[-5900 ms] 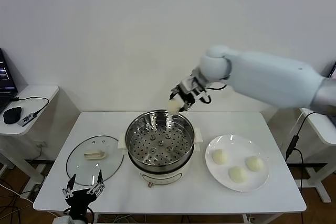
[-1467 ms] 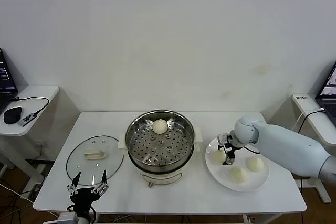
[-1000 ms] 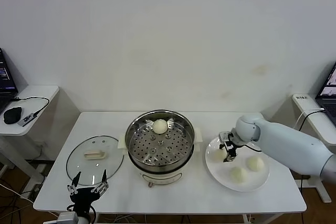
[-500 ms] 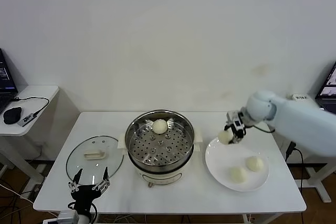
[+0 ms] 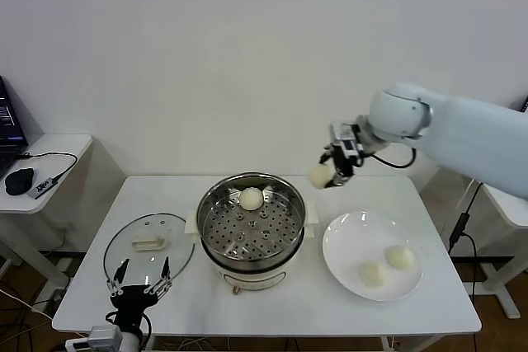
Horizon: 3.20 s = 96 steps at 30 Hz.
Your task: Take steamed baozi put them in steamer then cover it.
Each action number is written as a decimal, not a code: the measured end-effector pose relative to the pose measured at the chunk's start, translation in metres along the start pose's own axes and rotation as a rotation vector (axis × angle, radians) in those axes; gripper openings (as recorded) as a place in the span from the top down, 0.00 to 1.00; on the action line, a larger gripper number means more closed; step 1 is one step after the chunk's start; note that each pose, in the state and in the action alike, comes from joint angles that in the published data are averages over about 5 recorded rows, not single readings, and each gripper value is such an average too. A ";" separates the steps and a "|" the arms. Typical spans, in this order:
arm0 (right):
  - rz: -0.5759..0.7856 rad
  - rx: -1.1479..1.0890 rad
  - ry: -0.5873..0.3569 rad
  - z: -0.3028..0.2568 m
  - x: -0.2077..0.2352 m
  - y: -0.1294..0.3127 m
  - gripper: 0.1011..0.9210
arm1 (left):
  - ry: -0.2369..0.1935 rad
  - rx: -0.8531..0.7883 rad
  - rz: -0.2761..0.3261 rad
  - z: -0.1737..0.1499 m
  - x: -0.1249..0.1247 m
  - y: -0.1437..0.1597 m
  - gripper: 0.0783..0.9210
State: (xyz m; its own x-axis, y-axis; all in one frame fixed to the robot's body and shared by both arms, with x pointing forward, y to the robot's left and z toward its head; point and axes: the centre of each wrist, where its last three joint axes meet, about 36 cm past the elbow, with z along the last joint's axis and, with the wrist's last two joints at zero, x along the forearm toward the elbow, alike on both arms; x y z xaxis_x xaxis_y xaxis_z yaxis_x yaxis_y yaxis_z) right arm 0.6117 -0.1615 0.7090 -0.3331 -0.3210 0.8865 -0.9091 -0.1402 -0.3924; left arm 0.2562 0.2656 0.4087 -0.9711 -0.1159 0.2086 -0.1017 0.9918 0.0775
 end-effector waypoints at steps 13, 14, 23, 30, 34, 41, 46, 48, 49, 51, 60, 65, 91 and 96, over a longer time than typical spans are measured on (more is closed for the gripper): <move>-0.075 -0.060 -0.043 -0.105 -0.075 -0.001 0.38 | -0.014 -0.008 -0.026 -0.004 -0.003 0.011 0.12; -0.080 -0.064 -0.042 -0.110 -0.082 -0.001 0.38 | -0.015 -0.007 -0.028 -0.005 -0.003 0.012 0.12; -0.119 -0.091 -0.028 -0.140 -0.132 0.009 0.38 | -0.021 -0.005 -0.039 -0.006 -0.003 0.013 0.12; -0.141 -0.108 -0.012 -0.148 -0.160 0.016 0.38 | -0.020 -0.006 -0.042 -0.006 -0.004 0.015 0.12; -0.146 -0.114 -0.002 -0.148 -0.170 0.018 0.37 | -0.018 -0.007 -0.042 -0.004 -0.006 0.015 0.12; -0.152 -0.118 0.000 -0.149 -0.176 0.021 0.30 | -0.019 -0.007 -0.040 -0.004 -0.007 0.014 0.12; -0.150 -0.111 -0.003 -0.149 -0.170 0.018 0.15 | -0.018 -0.007 -0.039 -0.004 -0.007 0.014 0.12; -0.147 -0.106 -0.005 -0.148 -0.164 0.015 0.13 | -0.020 -0.008 -0.038 -0.005 -0.007 0.014 0.12; -0.145 -0.103 -0.005 -0.147 -0.160 0.014 0.12 | -0.021 -0.008 -0.038 -0.005 -0.006 0.014 0.12; -0.143 -0.094 -0.007 -0.144 -0.151 0.010 0.12 | -0.024 -0.009 -0.037 -0.007 -0.006 0.014 0.12; -0.144 -0.016 0.003 -0.102 -0.087 0.000 0.12 | -0.029 -0.011 -0.028 -0.012 -0.002 0.012 0.12; -0.145 0.034 0.014 -0.058 -0.049 0.004 0.12 | -0.030 -0.015 -0.020 -0.013 0.001 0.011 0.12; -0.194 0.000 0.168 0.182 -0.039 0.150 0.12 | -0.007 -0.042 0.003 -0.007 0.009 0.005 0.12; -0.206 -0.019 0.191 0.199 -0.060 0.172 0.12 | -0.004 -0.049 -0.004 -0.006 0.007 0.009 0.12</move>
State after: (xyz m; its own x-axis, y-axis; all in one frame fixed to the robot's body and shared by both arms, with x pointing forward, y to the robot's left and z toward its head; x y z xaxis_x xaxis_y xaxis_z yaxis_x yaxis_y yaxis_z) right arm 0.5247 -0.3524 0.5390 -0.1806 -0.1049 0.9779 -0.9664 -0.1657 -0.1963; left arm 0.2494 0.2730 0.4167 -0.9716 -0.1192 0.2046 -0.0946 0.9875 0.1261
